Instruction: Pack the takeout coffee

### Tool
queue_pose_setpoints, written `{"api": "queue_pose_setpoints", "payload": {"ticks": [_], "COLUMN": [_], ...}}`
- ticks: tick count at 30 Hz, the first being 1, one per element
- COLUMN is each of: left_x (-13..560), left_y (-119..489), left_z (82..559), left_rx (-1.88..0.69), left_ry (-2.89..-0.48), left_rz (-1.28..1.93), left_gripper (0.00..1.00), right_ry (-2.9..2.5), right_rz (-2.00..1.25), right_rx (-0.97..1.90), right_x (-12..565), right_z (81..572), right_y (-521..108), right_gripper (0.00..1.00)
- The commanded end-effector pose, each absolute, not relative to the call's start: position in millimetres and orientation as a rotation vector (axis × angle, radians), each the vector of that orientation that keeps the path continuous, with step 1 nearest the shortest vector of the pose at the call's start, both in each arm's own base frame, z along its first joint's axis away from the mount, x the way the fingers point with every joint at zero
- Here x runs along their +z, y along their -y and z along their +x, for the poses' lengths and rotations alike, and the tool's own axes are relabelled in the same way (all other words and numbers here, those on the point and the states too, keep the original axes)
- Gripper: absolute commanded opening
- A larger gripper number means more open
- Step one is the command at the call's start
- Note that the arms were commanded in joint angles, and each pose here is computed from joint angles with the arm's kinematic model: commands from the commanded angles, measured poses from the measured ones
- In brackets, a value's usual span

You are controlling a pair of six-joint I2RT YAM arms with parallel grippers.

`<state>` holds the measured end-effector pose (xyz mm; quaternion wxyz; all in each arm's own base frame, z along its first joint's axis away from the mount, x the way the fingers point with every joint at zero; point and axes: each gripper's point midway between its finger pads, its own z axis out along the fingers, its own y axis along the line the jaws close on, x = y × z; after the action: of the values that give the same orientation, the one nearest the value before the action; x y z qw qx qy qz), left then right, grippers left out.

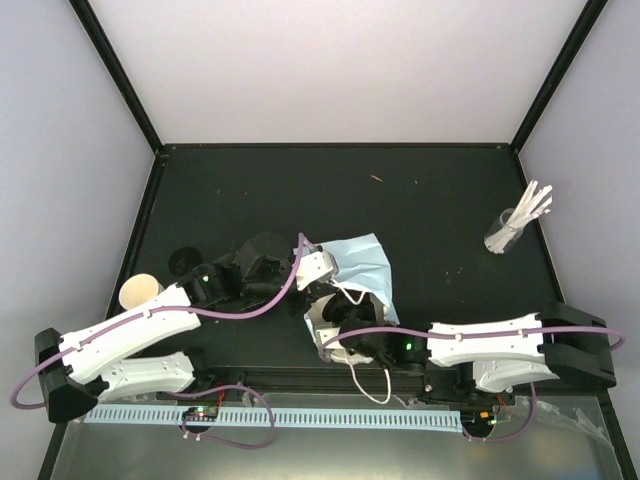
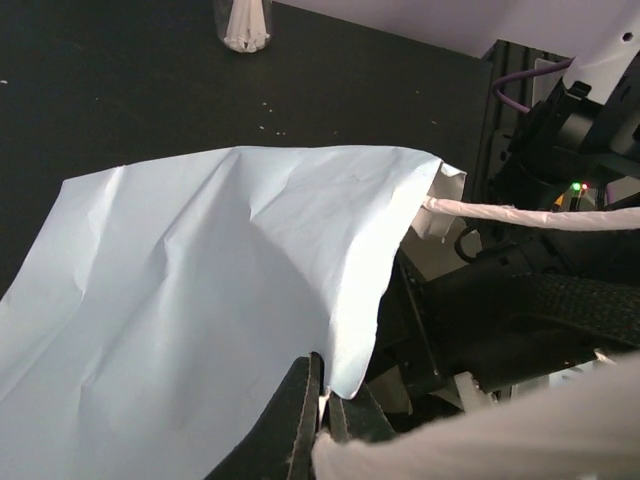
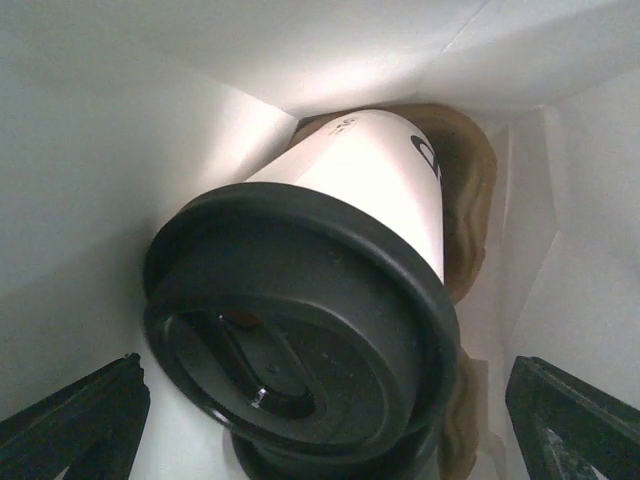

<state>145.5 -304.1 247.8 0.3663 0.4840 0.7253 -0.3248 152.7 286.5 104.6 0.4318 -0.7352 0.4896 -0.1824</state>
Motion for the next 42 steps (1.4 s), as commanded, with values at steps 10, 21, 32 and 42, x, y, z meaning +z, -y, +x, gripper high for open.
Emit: {"api": "queue_pose_setpoints", "payload": {"ticks": [10,21,32,42], "left_x": [265.5,263.4,262.1,262.3], "left_y": [305.3,305.9,307.8,306.7], "left_z": [131.2,127.2,124.1,123.5], "left_rx": [-0.928,-0.955,-0.98,-0.978], "left_ry": [-1.777,-1.789,-1.796,-1.798], "left_rz": [1.256,1.266,1.274,1.277], "left_gripper": [0.02,0.03,0.04,0.04], "right_ry": [-1.265,-1.35,-1.317,-1.23], "right_rz": [-1.741,-1.706,-1.689,-1.791], "right_rx": [-0.337,-0.143,-0.202,-0.225], "right_x": [138.7,151.4,153.1,137.4], "right_z": [157.0,145.6,154.7,149.4], "right_y": [-305.5,-314.4,-313.6,-316.6], "right_gripper": [0.85,0.78,0.6,0.69]}}
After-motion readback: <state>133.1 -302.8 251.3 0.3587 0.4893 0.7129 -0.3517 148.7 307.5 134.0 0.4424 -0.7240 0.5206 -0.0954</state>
